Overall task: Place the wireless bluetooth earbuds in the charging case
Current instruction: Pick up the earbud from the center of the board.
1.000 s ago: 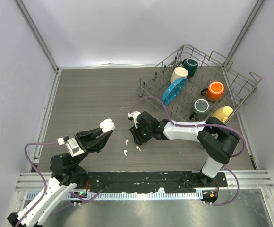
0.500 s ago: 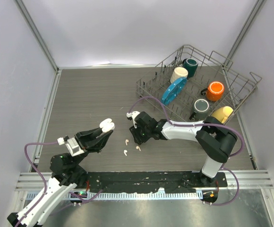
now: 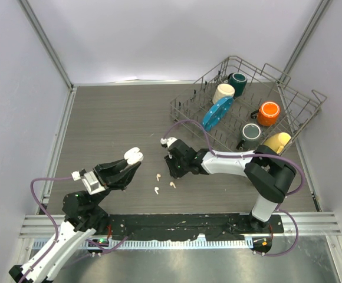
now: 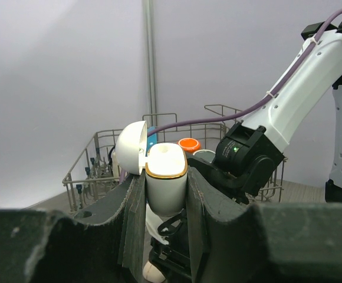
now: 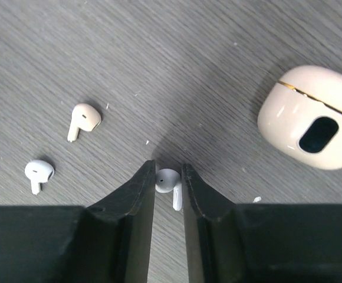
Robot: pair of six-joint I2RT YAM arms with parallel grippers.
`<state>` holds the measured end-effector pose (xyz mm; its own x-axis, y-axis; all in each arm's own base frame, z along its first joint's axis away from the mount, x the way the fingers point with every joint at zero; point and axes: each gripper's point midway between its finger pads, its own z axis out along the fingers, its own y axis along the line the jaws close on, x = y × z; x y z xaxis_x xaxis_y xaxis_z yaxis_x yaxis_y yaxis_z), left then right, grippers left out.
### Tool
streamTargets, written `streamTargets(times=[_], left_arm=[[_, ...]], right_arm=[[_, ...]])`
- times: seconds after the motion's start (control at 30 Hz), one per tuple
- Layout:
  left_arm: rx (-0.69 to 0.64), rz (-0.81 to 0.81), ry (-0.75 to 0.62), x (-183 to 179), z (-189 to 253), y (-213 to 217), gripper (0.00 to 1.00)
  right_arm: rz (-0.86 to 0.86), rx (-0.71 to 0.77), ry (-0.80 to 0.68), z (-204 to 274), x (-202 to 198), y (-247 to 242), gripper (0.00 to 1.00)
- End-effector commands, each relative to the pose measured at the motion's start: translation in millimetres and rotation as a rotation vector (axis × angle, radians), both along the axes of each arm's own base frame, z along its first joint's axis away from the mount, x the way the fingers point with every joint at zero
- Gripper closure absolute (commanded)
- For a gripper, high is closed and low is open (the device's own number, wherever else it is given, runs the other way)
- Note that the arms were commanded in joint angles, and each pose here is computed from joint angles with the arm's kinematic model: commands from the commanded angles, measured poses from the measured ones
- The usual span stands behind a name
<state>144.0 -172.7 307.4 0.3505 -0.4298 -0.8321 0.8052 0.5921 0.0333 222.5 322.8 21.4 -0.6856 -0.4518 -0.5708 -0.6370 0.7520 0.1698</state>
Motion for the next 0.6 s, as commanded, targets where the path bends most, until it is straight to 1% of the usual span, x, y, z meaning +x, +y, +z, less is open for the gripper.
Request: streamTargets(times=[0.0, 0.03, 0.1, 0.17, 0.3, 0.43, 0.57], left_arm=[[-0.032, 0.019, -0.03, -2.1, 14.2, 6.0, 1.0], [-0.035, 0.021, -0.029, -1.8, 13.5, 6.4, 1.0], [-0.036, 0.024, -0.027, -1.4, 12.8, 6.7, 1.0], [-0.037, 0.024, -0.025, -0.9, 12.1, 6.5, 1.0], [-0.037, 0.023, -0.024, -0.6, 11.0, 6.3, 1.0], [-0.039, 0.023, -0.02, -0.5, 9.9, 6.4, 1.0], [-0.044, 0.027, -0.021, -1.1, 10.3, 8.2, 1.0]], right_arm=[[-0.198, 0.006, 0.004, 7.6, 8.5, -7.9, 0.74], [-0.268, 0.024, 0.026, 7.8, 8.2, -8.3, 0.74], [-0.345, 0.028, 0.027, 5.1, 9.2, -14.8, 0.75], [-0.408, 0.057, 0.042, 4.7, 7.3, -14.4, 0.75], [-0.496, 0.06, 0.024, 0.9, 7.5, -18.5, 0.75], [-0.524, 0.068, -0.004, 5.6, 4.2, -16.4, 0.74], [-0.499, 0.087, -0.01, 9.3, 1.8, -10.6, 0.67]])
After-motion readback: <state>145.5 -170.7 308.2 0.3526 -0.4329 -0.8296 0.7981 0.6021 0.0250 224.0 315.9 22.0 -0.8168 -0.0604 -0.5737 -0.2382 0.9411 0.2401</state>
